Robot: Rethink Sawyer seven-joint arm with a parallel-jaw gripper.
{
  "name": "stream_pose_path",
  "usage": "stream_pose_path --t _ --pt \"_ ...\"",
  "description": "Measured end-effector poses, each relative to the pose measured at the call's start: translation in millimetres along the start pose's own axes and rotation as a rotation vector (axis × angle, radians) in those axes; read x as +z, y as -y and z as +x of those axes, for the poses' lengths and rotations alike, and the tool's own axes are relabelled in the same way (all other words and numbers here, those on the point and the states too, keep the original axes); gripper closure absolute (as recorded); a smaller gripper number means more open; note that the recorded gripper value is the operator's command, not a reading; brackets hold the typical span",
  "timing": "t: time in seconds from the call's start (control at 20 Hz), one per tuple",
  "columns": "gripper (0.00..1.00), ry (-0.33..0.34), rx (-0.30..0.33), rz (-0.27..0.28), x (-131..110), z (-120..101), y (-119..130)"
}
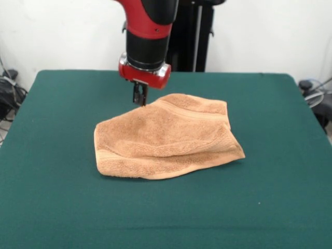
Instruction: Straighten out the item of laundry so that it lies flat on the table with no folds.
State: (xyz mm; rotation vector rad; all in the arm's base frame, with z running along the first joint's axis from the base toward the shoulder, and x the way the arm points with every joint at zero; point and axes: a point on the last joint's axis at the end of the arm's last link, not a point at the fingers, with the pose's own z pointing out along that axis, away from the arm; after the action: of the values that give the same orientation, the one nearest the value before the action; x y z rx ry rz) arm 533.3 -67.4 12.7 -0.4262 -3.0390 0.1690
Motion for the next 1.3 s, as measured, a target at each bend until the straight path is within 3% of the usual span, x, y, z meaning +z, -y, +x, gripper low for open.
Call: stream_pose_path --t 0.75,1.3 --pt "1.00 0.021 -0.040 0.006 19 -21 -19" --pt "1.00 0.018 -0.047 0.005 23 -21 -23"
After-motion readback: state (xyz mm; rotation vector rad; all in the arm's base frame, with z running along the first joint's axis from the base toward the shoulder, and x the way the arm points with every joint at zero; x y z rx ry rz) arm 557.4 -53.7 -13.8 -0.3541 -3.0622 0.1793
